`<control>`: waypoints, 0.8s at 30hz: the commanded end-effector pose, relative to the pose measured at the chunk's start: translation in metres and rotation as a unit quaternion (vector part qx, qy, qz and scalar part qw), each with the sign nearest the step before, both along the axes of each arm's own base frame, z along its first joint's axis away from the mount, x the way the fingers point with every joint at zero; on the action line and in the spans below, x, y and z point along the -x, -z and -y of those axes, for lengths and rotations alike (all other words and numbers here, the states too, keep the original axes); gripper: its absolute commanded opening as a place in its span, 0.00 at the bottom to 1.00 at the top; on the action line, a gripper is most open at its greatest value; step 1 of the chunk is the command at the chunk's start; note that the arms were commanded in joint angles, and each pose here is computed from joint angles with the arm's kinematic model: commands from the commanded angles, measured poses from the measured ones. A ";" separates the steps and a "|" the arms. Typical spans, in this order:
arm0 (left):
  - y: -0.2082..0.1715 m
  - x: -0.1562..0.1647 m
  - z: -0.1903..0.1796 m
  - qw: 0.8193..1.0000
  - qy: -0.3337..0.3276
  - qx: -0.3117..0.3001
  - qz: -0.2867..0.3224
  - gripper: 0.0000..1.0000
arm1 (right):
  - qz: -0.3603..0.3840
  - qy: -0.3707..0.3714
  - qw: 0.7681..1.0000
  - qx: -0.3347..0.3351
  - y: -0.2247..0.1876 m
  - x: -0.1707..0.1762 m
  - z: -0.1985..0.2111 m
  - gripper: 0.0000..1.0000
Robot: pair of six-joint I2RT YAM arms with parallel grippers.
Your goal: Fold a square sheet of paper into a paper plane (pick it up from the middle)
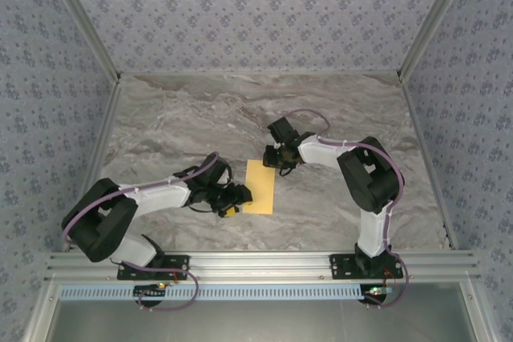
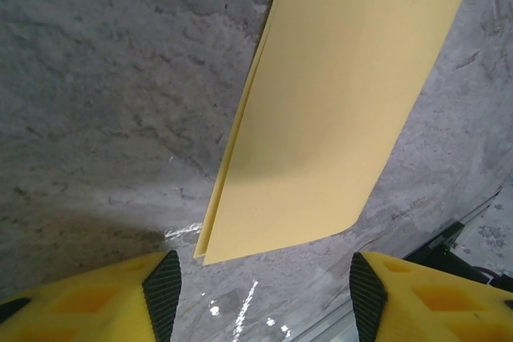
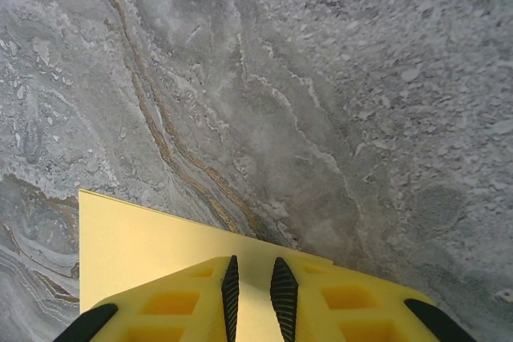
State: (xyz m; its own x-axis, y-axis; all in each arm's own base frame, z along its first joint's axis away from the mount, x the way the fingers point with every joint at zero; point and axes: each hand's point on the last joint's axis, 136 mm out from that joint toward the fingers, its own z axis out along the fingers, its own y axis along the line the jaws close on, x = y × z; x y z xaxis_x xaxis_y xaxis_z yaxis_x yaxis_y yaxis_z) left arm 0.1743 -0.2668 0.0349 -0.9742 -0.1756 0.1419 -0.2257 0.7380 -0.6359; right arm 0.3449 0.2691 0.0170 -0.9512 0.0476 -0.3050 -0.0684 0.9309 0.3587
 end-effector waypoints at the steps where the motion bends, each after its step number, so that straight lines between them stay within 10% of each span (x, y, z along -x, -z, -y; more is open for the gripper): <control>1: -0.009 -0.005 0.012 1.000 0.013 0.009 0.009 0.59 | -0.075 0.021 0.994 0.075 0.060 0.029 0.036 0.25; 24: 0.004 -0.001 0.013 0.999 0.043 -0.028 0.008 0.56 | -0.085 0.018 0.994 0.073 0.062 0.034 0.036 0.24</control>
State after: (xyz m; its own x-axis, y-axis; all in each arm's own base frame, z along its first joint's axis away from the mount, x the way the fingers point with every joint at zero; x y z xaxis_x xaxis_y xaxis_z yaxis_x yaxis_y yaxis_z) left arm 0.1772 -0.2756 0.0309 -0.9836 -0.1319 0.1231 -0.1797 0.7748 -0.6062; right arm 0.3449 0.2688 0.0169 -0.9532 0.0531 -0.2976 -0.0628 0.9282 0.3668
